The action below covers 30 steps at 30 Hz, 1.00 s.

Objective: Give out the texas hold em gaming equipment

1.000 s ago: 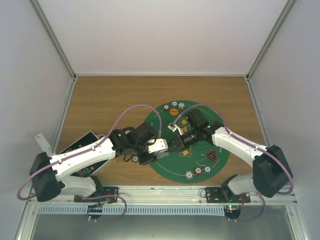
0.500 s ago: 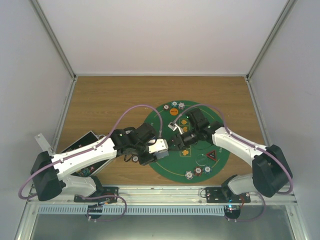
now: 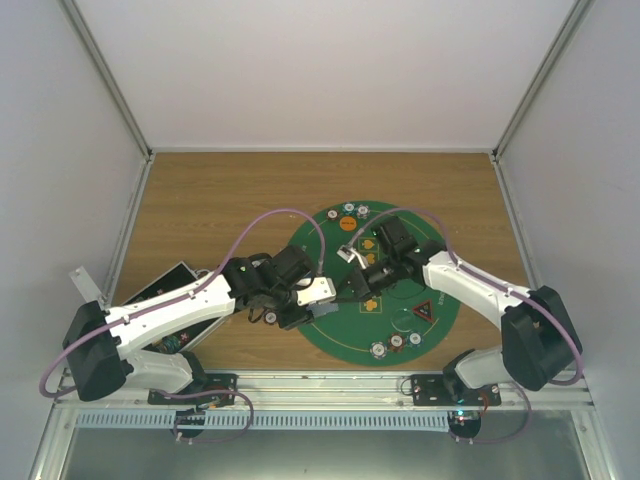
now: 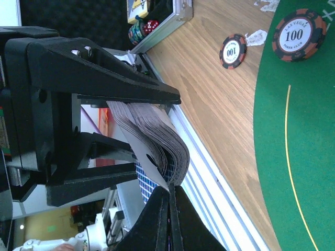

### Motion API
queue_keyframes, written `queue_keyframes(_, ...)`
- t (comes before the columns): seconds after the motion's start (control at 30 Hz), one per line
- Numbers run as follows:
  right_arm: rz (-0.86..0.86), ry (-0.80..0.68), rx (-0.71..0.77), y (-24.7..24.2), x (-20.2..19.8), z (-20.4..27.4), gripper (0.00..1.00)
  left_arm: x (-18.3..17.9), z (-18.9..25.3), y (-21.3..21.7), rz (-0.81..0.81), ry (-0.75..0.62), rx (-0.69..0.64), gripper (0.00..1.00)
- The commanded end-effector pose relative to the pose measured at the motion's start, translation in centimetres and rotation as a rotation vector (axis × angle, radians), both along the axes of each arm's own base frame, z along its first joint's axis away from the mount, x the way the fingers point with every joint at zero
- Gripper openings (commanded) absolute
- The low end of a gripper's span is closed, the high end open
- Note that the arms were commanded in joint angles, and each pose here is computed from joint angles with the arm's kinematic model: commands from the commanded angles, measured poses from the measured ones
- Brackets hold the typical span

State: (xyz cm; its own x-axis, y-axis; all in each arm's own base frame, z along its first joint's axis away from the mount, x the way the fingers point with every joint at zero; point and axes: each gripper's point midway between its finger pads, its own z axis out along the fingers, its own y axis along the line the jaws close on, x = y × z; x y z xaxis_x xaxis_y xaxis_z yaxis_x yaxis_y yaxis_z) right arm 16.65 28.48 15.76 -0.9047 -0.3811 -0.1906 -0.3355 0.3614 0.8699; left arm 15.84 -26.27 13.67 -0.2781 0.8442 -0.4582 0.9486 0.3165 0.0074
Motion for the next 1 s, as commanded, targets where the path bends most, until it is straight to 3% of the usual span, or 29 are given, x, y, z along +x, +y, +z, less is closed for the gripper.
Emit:
queue_keyframes(0.0, -0.015, -0.019, 0.007, -0.5, 0.6, 0.9, 0.01, 1.0, 1.3, -0.8, 0.004, -0.037, -0.036, 0.54)
queue_keyframes(0.7, -0.24, -0.032, 0.047, -6.8, 4.6, 2.7, 0.01, 2.9, 1.3, 1.4, 0.063, -0.053, -0.016, 0.54)
queue_keyframes(0.97, -0.329, 0.041, -0.054, -8.1, 7.0, -1.5, 0.01, 6.3, 2.2, 4.5, 0.202, -0.091, -0.028, 0.54)
